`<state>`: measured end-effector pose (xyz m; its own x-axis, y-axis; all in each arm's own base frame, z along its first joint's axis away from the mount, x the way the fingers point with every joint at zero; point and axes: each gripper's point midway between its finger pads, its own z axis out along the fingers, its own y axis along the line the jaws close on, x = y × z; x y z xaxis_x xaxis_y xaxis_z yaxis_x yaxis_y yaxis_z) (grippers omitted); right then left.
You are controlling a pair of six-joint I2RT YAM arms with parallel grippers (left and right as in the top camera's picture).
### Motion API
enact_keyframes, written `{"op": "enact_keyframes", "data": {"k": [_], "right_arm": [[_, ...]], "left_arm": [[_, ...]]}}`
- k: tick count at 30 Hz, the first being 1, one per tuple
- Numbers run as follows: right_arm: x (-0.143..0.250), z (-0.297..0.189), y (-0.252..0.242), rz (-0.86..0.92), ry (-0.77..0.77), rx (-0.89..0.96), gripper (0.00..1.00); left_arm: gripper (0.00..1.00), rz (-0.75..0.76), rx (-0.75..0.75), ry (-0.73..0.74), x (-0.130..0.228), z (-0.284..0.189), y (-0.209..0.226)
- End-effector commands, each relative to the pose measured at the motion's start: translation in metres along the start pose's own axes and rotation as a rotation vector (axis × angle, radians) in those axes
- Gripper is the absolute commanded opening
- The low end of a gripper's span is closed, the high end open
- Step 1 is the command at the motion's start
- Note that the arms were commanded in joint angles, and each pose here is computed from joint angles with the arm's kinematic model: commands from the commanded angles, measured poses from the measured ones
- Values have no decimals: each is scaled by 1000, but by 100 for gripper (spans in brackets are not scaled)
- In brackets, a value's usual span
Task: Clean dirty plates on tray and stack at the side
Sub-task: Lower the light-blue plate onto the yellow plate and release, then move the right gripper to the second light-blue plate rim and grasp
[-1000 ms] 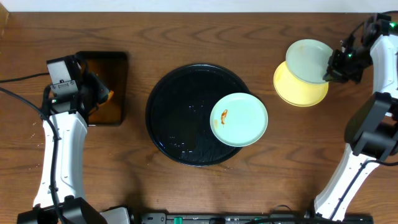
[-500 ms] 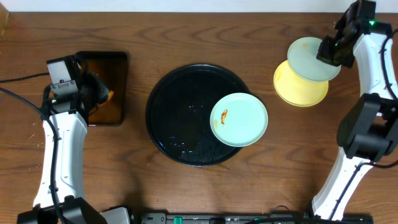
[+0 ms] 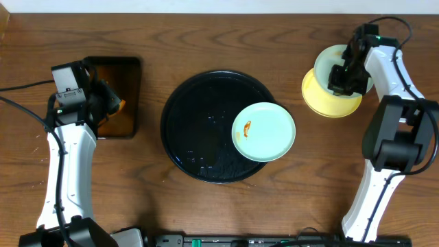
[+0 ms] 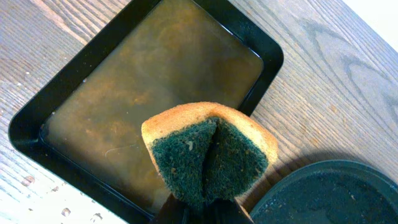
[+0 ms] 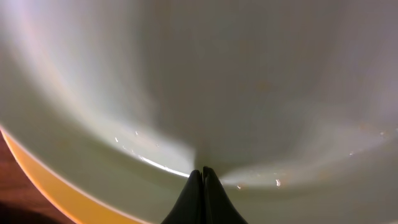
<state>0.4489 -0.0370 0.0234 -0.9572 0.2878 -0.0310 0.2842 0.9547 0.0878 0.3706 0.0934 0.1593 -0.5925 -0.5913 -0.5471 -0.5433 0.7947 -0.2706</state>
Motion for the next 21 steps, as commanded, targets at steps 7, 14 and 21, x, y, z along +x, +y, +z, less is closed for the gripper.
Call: {"op": "enact_keyframes", "data": {"k": [7, 14, 21], "right_arm": [[37, -17, 25, -45, 103, 12, 1], [57, -39, 63, -107, 155, -200, 1], [84, -100, 90, -221, 99, -237, 7]], "left_arm": [[8, -13, -3, -1, -1, 1, 2], [8, -12, -3, -1, -1, 1, 2], [8, -13, -4, -1, -1, 1, 2]]}}
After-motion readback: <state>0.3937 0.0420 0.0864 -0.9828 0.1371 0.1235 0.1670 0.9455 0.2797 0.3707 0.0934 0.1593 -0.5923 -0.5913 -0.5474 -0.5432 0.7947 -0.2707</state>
